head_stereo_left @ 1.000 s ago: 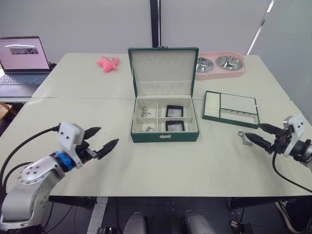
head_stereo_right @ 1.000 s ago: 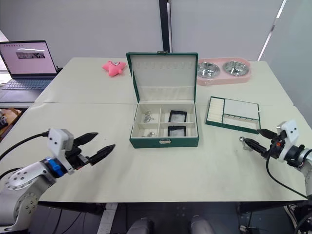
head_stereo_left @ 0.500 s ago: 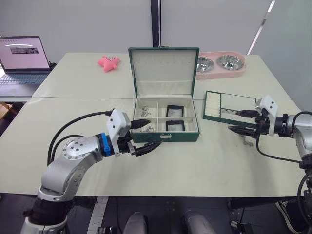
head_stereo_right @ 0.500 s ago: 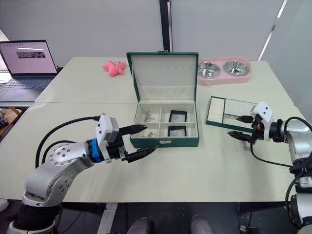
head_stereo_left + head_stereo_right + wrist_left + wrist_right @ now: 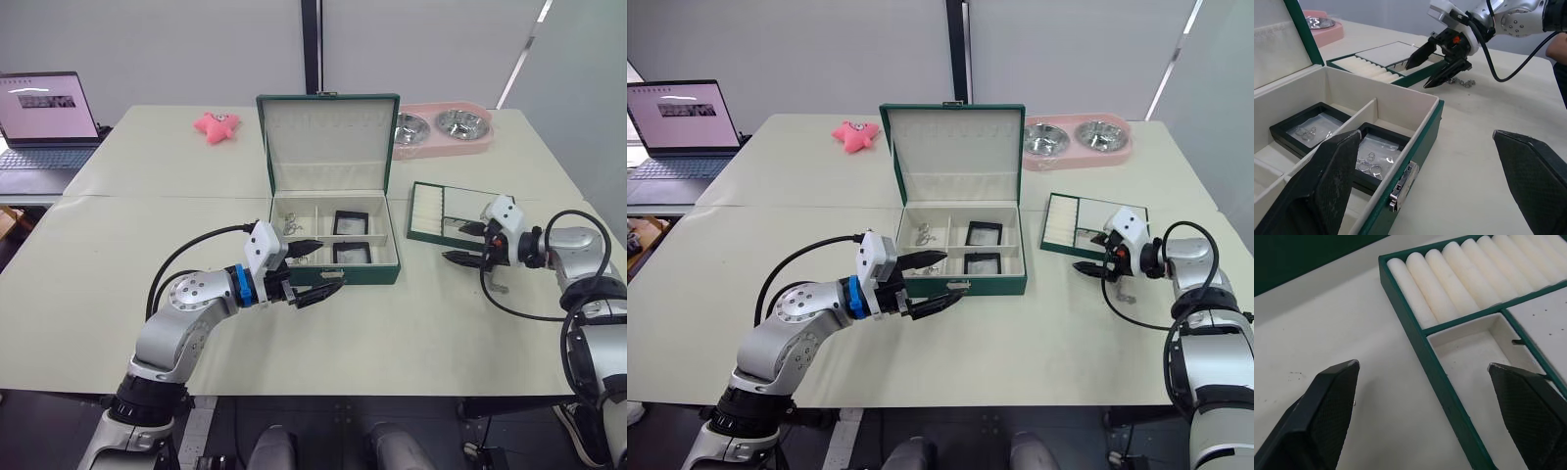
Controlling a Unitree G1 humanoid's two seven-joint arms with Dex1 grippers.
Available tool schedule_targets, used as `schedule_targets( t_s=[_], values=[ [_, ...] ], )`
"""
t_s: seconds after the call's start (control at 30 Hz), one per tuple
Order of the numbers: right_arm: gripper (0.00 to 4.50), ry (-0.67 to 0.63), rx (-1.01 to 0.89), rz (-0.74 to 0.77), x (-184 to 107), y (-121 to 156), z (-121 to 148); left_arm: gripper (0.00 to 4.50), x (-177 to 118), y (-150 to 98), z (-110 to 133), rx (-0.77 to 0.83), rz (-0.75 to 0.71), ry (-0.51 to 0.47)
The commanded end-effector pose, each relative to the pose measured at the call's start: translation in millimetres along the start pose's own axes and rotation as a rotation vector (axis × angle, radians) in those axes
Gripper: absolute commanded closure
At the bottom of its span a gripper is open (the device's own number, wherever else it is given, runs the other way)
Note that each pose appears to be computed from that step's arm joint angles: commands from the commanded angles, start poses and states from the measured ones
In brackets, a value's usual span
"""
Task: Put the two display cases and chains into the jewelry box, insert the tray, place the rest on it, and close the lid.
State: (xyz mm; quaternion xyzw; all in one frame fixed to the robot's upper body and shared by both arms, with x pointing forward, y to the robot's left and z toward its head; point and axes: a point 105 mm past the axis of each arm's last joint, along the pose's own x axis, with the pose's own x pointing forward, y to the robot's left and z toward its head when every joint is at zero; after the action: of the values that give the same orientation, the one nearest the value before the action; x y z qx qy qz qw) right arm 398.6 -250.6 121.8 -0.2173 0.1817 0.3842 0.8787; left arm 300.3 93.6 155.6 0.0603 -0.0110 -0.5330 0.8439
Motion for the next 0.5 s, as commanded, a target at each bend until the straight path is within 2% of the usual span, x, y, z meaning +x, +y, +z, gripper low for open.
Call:
schedule_targets(
  t_s=[0.03, 0.1, 0.13, 0.2, 0.3, 0.5],
  values=[
    [0.04, -0.017, -0.024, -0.025, -4.5, -6.8, 8.4, 0.0, -1.5, -0.4, 9.4, 0.05, 0.005, -0.035],
    [0.04, -0.005, -0.022, -0.037, -4.7, -7.9, 5.8, 0.0, 0.3, -2.1, 9.3, 0.06, 0.0, -0.036],
    [0.42, 0.0, -0.025, -0.047, -5.1, -9.1, 5.1, 0.0, 1.2, -2.6, 9.4, 0.065, -0.002, -0.037],
    [0.9, 0.001, -0.025, -0.061, -5.8, -11.0, 5.2, 0.0, 3.2, -2.9, 10.2, 0.072, -0.004, -0.044],
    [1.94, -0.001, -0.025, -0.073, -6.3, -12.6, 5.6, 0.0, 5.5, -1.7, 11.5, 0.091, 0.0, -0.053],
    [3.5, -0.009, -0.019, -0.092, -6.7, -14.7, 6.1, 0.0, 10.2, -2.0, 18.3, 0.095, -0.015, -0.1]
  ],
)
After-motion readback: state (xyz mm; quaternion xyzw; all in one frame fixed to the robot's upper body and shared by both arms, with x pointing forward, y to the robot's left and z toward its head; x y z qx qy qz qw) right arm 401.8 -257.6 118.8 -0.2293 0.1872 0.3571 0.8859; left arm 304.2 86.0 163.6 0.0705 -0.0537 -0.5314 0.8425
